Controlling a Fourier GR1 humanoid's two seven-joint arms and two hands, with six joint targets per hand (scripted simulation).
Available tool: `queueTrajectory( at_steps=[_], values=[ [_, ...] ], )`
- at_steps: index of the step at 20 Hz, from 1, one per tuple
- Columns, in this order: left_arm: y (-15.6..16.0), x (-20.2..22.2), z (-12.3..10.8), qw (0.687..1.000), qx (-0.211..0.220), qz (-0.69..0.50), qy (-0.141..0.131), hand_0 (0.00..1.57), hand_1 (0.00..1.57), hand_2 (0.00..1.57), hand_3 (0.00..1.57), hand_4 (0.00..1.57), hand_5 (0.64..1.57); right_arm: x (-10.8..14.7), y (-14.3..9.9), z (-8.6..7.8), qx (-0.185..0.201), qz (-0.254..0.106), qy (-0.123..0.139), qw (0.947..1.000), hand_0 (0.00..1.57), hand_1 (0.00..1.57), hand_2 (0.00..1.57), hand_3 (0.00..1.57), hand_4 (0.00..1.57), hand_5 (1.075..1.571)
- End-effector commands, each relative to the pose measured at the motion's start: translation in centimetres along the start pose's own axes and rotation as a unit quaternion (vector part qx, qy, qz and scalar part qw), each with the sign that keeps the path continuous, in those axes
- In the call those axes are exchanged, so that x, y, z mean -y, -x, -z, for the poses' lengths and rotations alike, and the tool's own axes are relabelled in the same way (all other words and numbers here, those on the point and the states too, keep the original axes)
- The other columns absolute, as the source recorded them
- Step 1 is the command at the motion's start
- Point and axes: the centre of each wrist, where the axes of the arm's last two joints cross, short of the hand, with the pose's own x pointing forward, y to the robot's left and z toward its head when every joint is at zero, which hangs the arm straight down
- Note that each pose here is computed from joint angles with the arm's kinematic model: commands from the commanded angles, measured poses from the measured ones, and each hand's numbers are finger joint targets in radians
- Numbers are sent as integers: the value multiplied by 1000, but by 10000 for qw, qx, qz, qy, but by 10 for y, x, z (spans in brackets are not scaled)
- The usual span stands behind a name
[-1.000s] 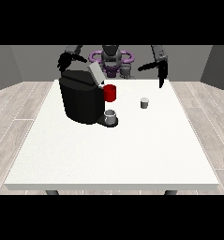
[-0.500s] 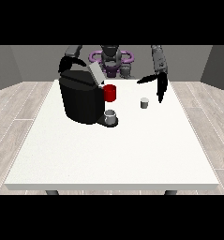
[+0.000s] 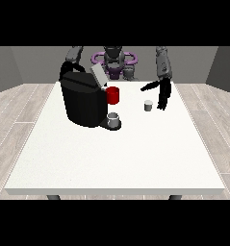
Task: Insert the coffee pod into the coffee machine and close the lid
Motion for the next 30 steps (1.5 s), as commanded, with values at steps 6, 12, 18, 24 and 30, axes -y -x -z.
queueTrajectory(
  at_steps=[6, 12, 18, 24, 30],
  values=[
    [23, 4, 3, 9983, -334, 478, -3, 758, 758, 820, 513, 0, 1571, -7, 6, 3, -179, -158, 13, 9997, 0, 0, 0, 0, 356, 1571],
    [32, 3, 1, 9897, -580, 1299, 130, 568, 568, 698, 414, 0, 1571, -7, 2, 1, -295, -147, -215, 9992, 0, 0, 0, 0, 435, 1571],
    [9, 6, 19, 9861, -116, 1627, -333, 695, 695, 831, 592, 0, 1571, -14, -5, 13, -30, -134, -124, 9998, 0, 0, 0, 0, 520, 1571],
    [15, 4, 20, 9820, 59, 1793, -593, 824, 824, 972, 737, 389, 1571, -26, -3, 7, -16, 67, -67, 10000, 0, 0, 0, 0, 513, 1571],
    [32, 5, 11, 9704, -95, 2372, -456, 899, 899, 1011, 776, 309, 1571, -5, 1, 7, 85, 139, -144, 9998, 0, 0, 0, 0, 515, 1571]
  ],
)
